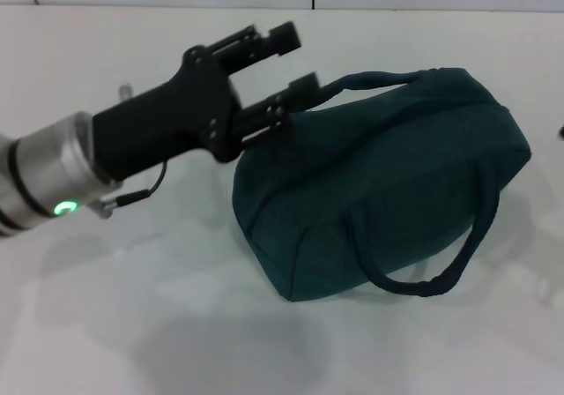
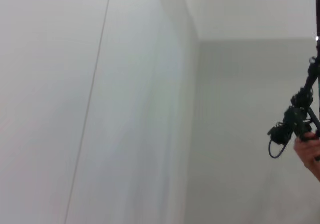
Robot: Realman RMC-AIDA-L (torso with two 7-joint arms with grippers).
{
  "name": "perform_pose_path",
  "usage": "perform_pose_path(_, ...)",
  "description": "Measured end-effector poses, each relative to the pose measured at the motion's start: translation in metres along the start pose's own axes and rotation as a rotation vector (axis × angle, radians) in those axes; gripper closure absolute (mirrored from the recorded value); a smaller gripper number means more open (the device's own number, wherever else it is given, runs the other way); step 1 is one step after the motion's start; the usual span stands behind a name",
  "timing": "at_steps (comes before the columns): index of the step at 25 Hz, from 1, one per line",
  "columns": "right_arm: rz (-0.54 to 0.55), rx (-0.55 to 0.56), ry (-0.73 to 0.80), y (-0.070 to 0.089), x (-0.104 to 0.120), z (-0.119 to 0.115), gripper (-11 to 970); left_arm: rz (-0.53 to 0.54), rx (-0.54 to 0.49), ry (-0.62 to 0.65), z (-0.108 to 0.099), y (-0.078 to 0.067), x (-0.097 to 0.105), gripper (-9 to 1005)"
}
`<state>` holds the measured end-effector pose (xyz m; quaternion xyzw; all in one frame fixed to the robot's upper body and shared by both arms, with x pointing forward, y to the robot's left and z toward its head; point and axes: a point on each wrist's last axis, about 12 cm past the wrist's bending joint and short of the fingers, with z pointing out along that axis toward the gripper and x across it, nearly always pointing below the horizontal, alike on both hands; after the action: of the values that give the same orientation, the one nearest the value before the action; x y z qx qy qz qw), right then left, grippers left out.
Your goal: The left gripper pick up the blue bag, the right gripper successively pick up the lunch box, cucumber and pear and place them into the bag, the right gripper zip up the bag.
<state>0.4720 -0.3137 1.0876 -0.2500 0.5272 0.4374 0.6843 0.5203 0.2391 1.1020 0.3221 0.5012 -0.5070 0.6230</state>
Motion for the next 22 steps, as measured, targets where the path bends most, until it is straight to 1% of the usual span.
perform_pose_path(1,0.004,-0.054,0.004,0.001,-0.003,0.003,455,0.000,0.000,0.000,0.000,0.000,0.000,390)
perform_pose_path(2,0.011,-0.122,0.022,0.002,-0.007,0.009,434,0.019,0.001,-0.004,-0.004,-0.003,0.001,367)
perform_pose_path(3,0.017,-0.173,0.039,0.002,-0.009,0.015,412,0.053,-0.001,-0.010,-0.014,-0.013,0.006,344)
perform_pose_path(4,0.023,-0.243,0.068,0.003,-0.011,0.023,412,0.061,-0.002,-0.016,-0.016,-0.015,0.007,344)
perform_pose_path(8,0.010,-0.330,0.111,0.004,-0.010,0.041,414,0.139,-0.029,-0.057,-0.026,-0.033,0.018,344)
perform_pose_path(11,0.001,-0.328,0.126,0.002,-0.005,0.052,414,0.176,-0.064,-0.069,-0.034,-0.043,0.024,344)
perform_pose_path(13,-0.005,-0.318,0.145,0.001,-0.001,0.058,414,0.186,-0.080,-0.063,-0.039,-0.046,0.026,344)
perform_pose_path(18,-0.027,-0.321,0.184,0.001,0.006,0.072,413,0.196,-0.100,-0.036,-0.048,-0.048,0.027,344)
perform_pose_path(22,-0.031,-0.324,0.185,0.001,0.008,0.077,413,0.201,-0.103,-0.028,-0.050,-0.048,0.027,344)
